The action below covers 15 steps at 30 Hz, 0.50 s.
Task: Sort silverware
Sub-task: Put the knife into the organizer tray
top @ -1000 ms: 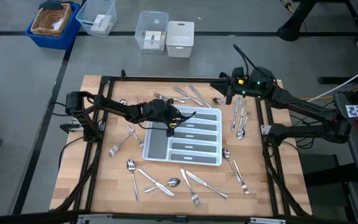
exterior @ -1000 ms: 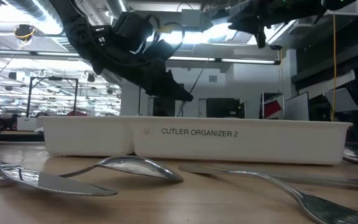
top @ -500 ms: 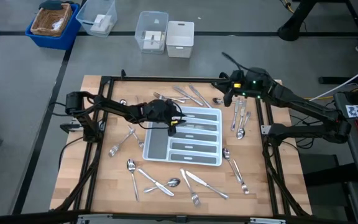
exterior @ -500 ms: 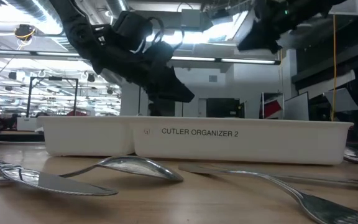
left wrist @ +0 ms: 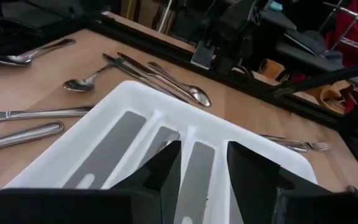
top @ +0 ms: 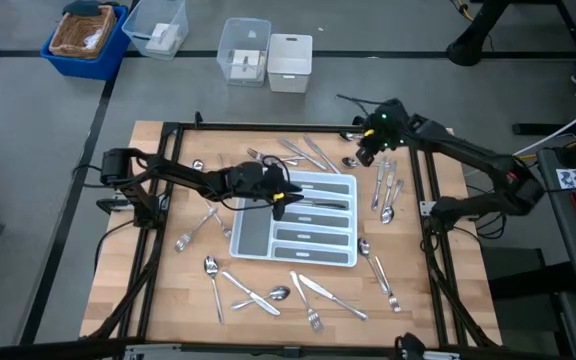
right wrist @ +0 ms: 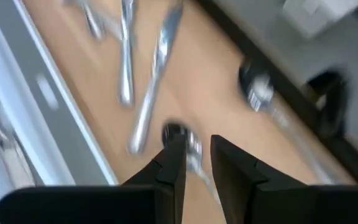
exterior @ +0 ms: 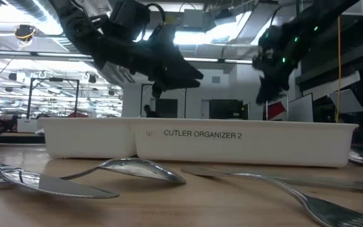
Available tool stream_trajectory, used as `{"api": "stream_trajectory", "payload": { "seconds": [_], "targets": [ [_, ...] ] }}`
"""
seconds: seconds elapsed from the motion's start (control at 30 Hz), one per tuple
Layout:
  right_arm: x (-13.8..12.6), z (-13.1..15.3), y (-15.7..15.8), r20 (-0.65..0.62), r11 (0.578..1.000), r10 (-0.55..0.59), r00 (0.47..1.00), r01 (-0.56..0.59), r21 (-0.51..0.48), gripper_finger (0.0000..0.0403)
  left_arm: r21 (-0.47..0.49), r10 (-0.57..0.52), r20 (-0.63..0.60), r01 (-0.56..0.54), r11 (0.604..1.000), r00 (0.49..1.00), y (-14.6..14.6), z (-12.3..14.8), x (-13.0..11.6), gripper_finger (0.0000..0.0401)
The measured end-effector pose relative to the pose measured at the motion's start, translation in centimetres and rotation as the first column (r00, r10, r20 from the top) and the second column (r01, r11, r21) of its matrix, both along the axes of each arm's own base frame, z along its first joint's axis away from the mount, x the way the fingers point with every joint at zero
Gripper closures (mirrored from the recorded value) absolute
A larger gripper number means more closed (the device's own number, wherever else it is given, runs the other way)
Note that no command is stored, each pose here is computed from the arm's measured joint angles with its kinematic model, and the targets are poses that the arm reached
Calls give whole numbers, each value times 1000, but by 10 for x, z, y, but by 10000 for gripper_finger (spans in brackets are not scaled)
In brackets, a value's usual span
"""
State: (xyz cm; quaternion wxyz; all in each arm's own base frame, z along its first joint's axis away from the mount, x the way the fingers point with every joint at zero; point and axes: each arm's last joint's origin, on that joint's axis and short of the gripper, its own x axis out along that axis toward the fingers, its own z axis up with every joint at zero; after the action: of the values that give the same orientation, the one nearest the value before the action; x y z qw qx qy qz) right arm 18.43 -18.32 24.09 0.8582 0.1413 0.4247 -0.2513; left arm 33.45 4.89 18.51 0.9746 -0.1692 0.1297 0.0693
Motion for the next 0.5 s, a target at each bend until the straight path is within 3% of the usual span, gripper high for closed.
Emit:
{"api": "stream_trajectory", "payload": {
  "seconds": [0.2,0.5],
  "targets": [
    [2,-41,-13,-201,993,72,977,-50,111,324,-1,1,0,-1,1000,1000,0,1,-1,281],
    [7,-72,-18,-299,974,162,941,-104,201,324,-5,2,-13,-2,1000,1000,0,0,-1,281]
  ]
}}
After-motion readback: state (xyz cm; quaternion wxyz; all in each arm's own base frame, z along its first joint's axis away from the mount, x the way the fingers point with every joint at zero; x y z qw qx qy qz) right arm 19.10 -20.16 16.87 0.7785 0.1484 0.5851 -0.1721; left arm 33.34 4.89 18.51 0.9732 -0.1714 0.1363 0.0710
